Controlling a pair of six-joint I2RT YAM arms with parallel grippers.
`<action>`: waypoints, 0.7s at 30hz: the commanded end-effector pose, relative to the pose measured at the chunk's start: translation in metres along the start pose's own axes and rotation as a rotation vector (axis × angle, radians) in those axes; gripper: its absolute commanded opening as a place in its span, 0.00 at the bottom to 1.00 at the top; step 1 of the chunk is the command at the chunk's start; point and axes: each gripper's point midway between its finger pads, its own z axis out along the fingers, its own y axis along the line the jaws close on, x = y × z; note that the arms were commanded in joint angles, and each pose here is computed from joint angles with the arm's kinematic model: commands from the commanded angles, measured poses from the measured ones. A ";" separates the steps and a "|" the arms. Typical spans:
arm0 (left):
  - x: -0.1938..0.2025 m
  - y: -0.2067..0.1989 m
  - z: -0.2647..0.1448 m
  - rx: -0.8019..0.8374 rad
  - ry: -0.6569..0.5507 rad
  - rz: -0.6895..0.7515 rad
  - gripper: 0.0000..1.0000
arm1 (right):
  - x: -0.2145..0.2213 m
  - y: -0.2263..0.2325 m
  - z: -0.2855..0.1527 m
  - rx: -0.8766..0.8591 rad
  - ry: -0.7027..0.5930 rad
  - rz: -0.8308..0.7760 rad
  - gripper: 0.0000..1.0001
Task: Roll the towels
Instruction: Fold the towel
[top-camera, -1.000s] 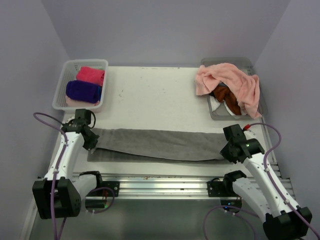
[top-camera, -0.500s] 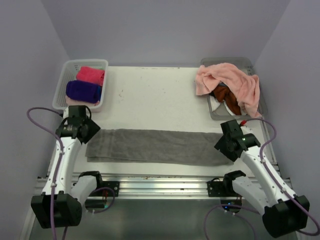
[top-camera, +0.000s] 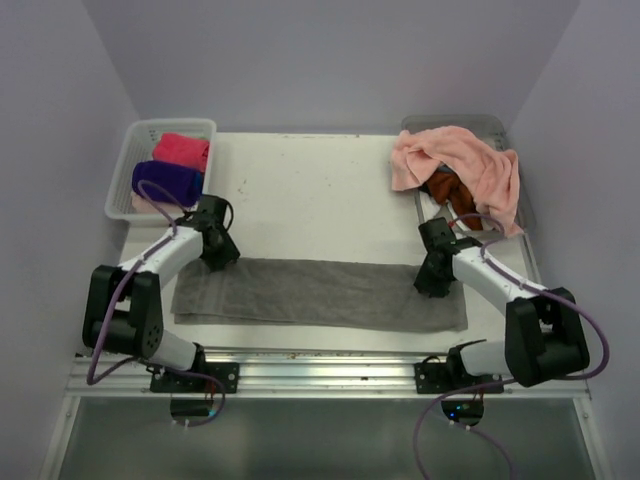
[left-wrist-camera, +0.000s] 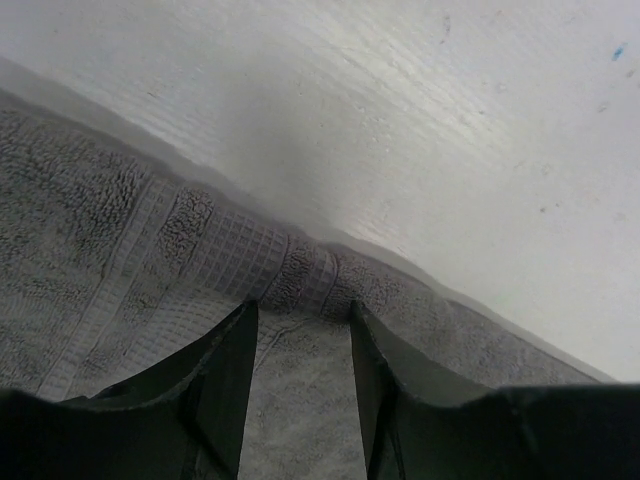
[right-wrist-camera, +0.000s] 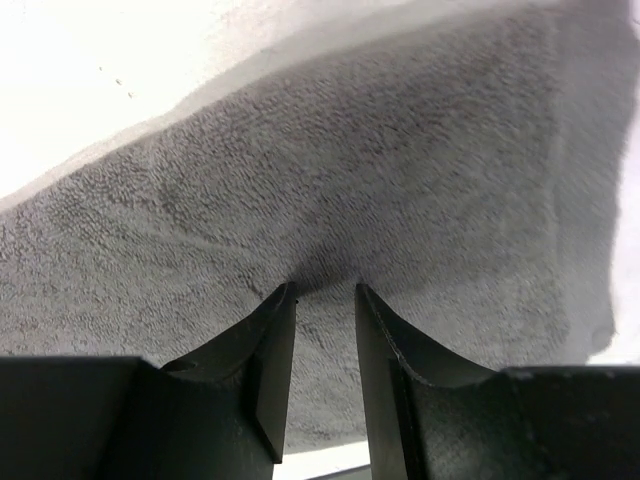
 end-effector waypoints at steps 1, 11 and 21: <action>0.004 0.003 0.023 -0.042 0.017 -0.025 0.46 | -0.015 0.020 0.004 -0.068 -0.034 -0.034 0.34; -0.013 0.020 0.043 -0.119 0.015 -0.082 0.50 | 0.010 0.041 0.029 -0.151 0.077 -0.044 0.34; -0.056 0.019 0.017 -0.119 -0.109 -0.063 0.53 | 0.016 0.071 0.020 -0.174 0.049 -0.097 0.34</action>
